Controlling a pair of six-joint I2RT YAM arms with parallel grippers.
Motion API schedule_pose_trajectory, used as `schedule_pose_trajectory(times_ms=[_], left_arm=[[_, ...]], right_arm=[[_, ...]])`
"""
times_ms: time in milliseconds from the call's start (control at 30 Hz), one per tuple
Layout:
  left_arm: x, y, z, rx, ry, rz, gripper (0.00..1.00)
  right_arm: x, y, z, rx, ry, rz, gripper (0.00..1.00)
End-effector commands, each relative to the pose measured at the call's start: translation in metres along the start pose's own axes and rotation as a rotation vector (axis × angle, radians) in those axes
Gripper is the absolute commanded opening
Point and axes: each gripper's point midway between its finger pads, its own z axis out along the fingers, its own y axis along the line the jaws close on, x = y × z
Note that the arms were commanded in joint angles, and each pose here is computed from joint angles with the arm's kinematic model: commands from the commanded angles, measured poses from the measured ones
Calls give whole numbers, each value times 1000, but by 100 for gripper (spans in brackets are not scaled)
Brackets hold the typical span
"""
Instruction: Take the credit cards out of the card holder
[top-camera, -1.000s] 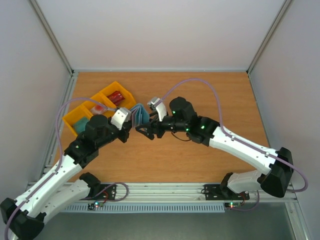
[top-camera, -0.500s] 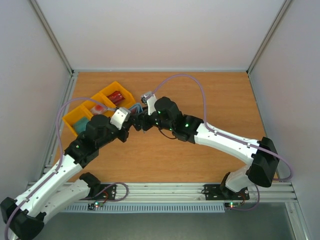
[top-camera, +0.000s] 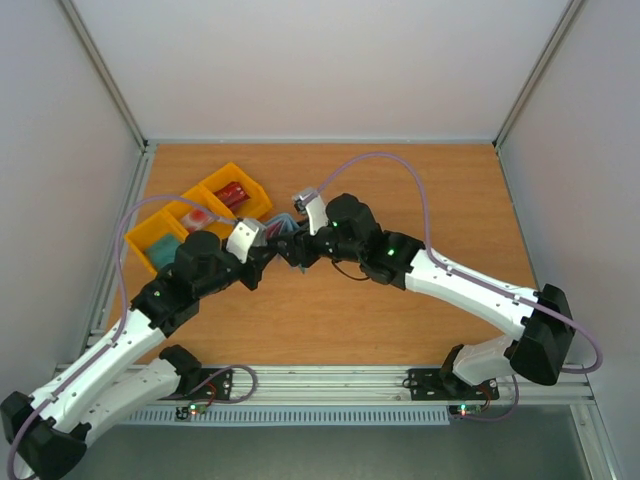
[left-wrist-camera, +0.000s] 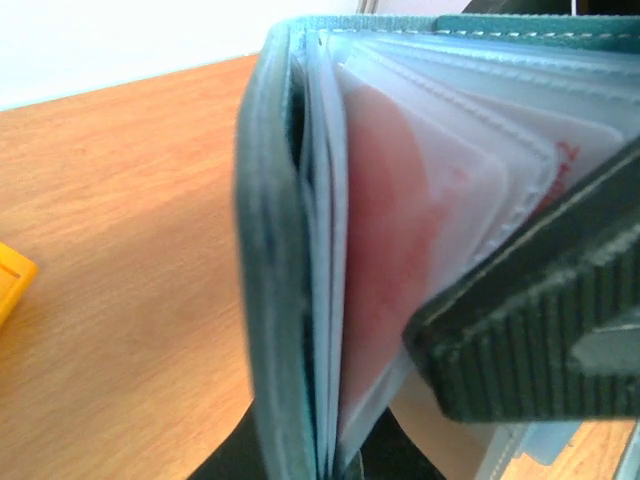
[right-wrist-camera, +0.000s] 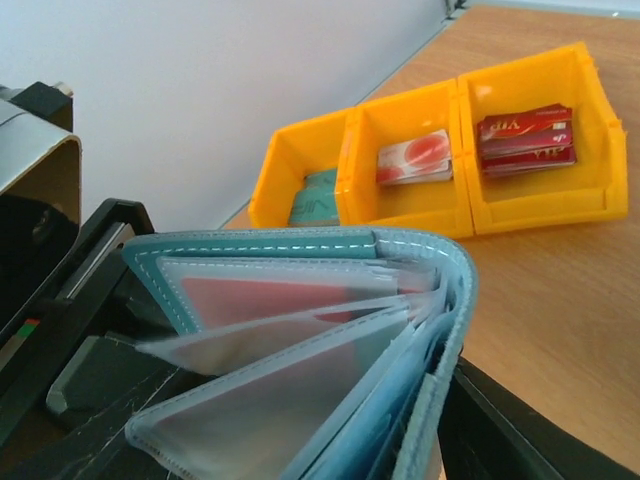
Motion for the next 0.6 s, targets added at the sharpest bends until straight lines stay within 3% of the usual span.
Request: schedule_pose_trajectory(times_ms=[0, 100, 267, 433, 567], left_arm=[[-27, -10, -10, 48, -101, -42, 0], [-26, -6, -11, 27, -91, -24, 0], [-25, -13, -9, 69, -95, 1, 0], [-29, -23, -10, 130, -108, -16, 0], [-31, -38, -17, 217, -112, -36, 0]], right_arm=[[2, -38, -22, 97, 41, 28, 49], [9, -44, -31, 97, 63, 33, 55], [9, -39, -30, 62, 83, 15, 53], [6, -29, -22, -4, 99, -16, 35], [9, -10, -35, -191, 109, -43, 17]])
